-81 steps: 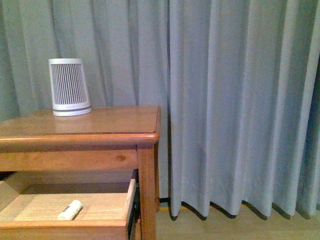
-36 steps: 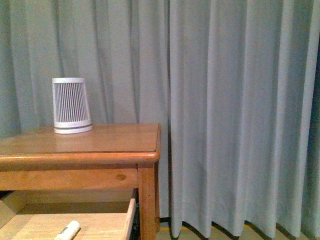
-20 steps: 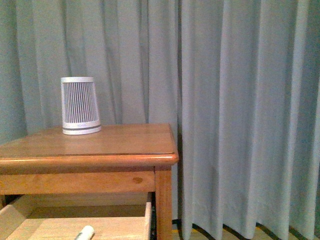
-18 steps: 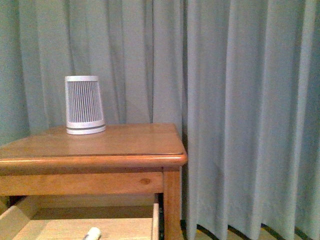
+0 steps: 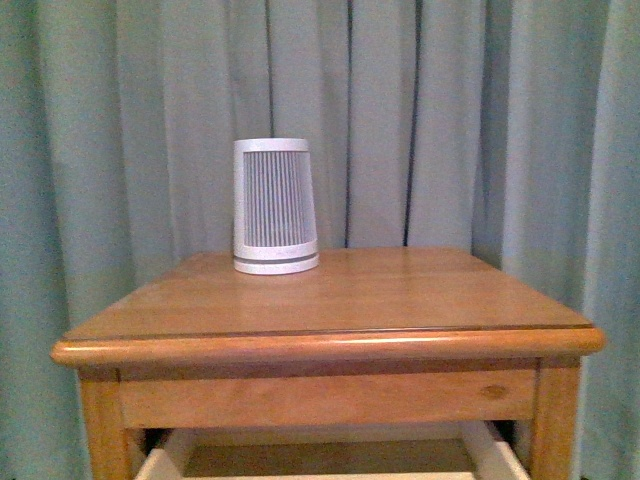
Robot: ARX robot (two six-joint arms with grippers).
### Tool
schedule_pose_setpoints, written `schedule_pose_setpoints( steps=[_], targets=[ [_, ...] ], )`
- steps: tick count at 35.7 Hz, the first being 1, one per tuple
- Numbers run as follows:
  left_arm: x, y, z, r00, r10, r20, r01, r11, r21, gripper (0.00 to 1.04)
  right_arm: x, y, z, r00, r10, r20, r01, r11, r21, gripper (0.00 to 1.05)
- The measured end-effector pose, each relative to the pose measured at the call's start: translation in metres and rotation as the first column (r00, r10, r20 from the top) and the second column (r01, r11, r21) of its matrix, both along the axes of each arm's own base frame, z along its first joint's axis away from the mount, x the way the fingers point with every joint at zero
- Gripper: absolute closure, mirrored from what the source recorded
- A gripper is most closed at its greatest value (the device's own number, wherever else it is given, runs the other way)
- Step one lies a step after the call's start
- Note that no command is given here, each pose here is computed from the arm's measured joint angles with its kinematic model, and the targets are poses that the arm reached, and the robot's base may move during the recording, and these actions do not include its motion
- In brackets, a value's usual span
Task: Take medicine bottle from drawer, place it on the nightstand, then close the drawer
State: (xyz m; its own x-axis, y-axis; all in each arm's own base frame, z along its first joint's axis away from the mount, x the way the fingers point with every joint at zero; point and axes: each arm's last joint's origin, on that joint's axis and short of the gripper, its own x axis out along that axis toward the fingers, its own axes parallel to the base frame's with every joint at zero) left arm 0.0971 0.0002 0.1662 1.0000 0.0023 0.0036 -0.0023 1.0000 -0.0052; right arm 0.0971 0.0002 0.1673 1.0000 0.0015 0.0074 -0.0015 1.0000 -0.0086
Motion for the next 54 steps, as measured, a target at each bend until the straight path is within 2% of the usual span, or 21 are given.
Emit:
schedule_pose_setpoints(
  steps=[9, 13, 14, 17, 21, 24, 27, 34, 43, 54],
  targets=[
    [0.0, 0.0, 0.0, 1.0, 0.0, 0.0, 0.0, 1.0, 0.001, 0.07, 0.0, 0.0, 0.0, 1.0, 0.0, -0.002, 0.0, 1.0, 0.001, 0.07],
    [0.0, 0.0, 0.0, 1.0, 0.0, 0.0, 0.0, 1.0, 0.001, 0.07, 0.008, 0.003, -0.002, 0.986, -0.136, -0.093, 0.14, 0.989, 0.041, 0.07],
    [0.0, 0.0, 0.0, 1.0, 0.0, -0.001, 0.0, 1.0, 0.001, 0.07, 0.01, 0.004, -0.001, 0.984, -0.142, -0.106, 0.147, 0.988, 0.042, 0.07],
    [0.0, 0.0, 0.0, 1.0, -0.001, -0.001, 0.001, 1.0, 0.001, 0.07, 0.02, 0.009, 0.007, 0.982, -0.136, -0.13, 0.145, 0.988, 0.058, 0.07],
    [0.0, 0.0, 0.0, 1.0, -0.002, -0.001, 0.002, 1.0, 0.001, 0.07, 0.053, 0.02, 0.035, 0.983, -0.11, -0.145, 0.121, 0.99, 0.067, 0.07],
    [0.0, 0.0, 0.0, 1.0, -0.002, -0.001, 0.002, 1.0, 0.001, 0.07, 0.084, 0.027, 0.044, 0.961, -0.062, -0.269, 0.088, 0.992, 0.088, 0.07],
    [0.0, 0.0, 0.0, 1.0, -0.002, -0.001, 0.002, 1.0, 0.001, 0.07, 0.111, 0.034, 0.036, 0.916, -0.024, -0.4, 0.071, 0.992, 0.102, 0.07],
    [0.0, 0.0, 0.0, 1.0, -0.002, -0.001, 0.002, 1.0, 0.001, 0.07, 0.152, 0.049, 0.009, 0.852, -0.012, -0.524, 0.066, 0.994, 0.084, 0.07],
    [0.0, 0.0, 0.0, 1.0, -0.002, -0.001, 0.002, 1.0, 0.001, 0.07, 0.181, 0.07, -0.02, 0.831, 0.023, -0.555, 0.029, 0.996, 0.084, 0.07],
    [0.0, 0.0, 0.0, 1.0, -0.002, -0.001, 0.002, 1.0, 0.001, 0.07, 0.21, 0.087, -0.059, 0.792, 0.016, -0.61, 0.029, 0.997, 0.065, 0.07]
  ],
)
